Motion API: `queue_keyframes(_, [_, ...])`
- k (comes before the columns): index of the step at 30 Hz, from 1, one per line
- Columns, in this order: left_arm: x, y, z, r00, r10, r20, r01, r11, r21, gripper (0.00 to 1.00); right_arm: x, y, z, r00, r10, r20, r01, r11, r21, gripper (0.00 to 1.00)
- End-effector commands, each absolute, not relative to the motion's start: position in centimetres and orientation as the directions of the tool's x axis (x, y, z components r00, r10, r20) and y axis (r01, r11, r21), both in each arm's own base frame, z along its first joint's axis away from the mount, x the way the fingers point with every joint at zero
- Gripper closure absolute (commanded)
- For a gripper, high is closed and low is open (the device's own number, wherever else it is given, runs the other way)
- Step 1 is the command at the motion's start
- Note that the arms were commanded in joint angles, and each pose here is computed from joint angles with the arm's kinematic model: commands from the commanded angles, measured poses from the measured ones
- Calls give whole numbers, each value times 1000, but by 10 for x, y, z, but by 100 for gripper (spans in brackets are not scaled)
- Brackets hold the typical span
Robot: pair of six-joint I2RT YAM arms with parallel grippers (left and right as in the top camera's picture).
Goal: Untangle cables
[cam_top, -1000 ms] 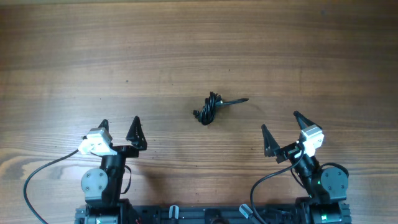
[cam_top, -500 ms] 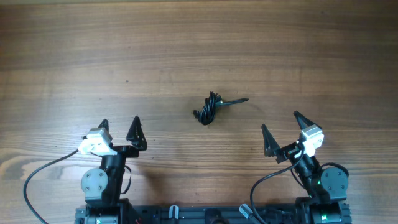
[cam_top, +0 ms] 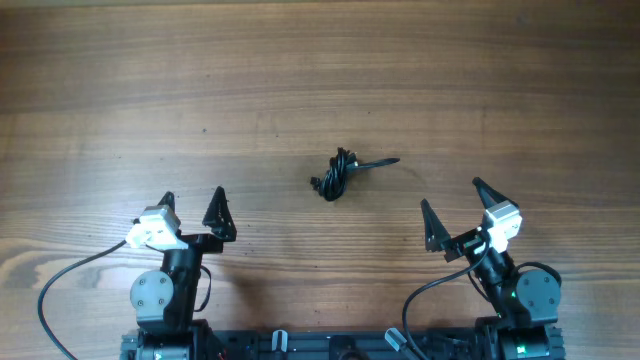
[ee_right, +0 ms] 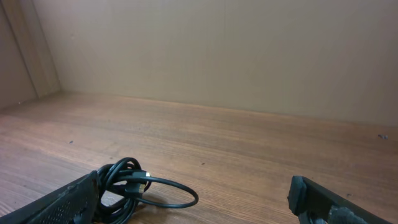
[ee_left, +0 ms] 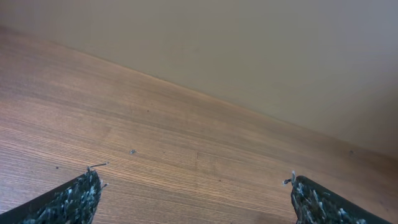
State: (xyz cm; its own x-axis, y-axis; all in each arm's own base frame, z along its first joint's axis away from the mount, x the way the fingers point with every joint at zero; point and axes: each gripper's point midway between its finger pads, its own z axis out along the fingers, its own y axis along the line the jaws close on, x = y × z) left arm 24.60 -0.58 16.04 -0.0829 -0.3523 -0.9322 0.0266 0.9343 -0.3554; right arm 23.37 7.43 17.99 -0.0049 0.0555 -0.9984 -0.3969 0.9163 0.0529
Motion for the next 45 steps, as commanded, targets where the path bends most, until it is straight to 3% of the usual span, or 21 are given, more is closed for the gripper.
queue_keyframes(1, [246, -5, 157, -84, -333, -939, 20, 942, -336, 0, 234, 72, 185, 20, 55, -998, -386, 922, 43, 0])
queue_keyframes(12, [244, -5, 176, -80, -333, -940, 21, 942, -335, 0, 230, 75, 204, 67, 58, -996, -405, 914, 26, 0])
queue_keyframes(24, [253, -11, 214, -196, -336, -921, 20, 938, -346, 0, 225, 78, 226, 99, 62, -993, -427, 904, 14, 0])
queue_keyframes(36, [276, -24, 255, -315, -336, -887, 53, 927, -370, 0, 242, 81, 258, 22, 65, -998, -434, 900, 49, 0])
queue_keyframes(45, [295, -41, 278, -472, -334, -816, 89, 903, -421, 0, 275, 103, 290, -113, 50, -992, -531, 841, 103, 0])
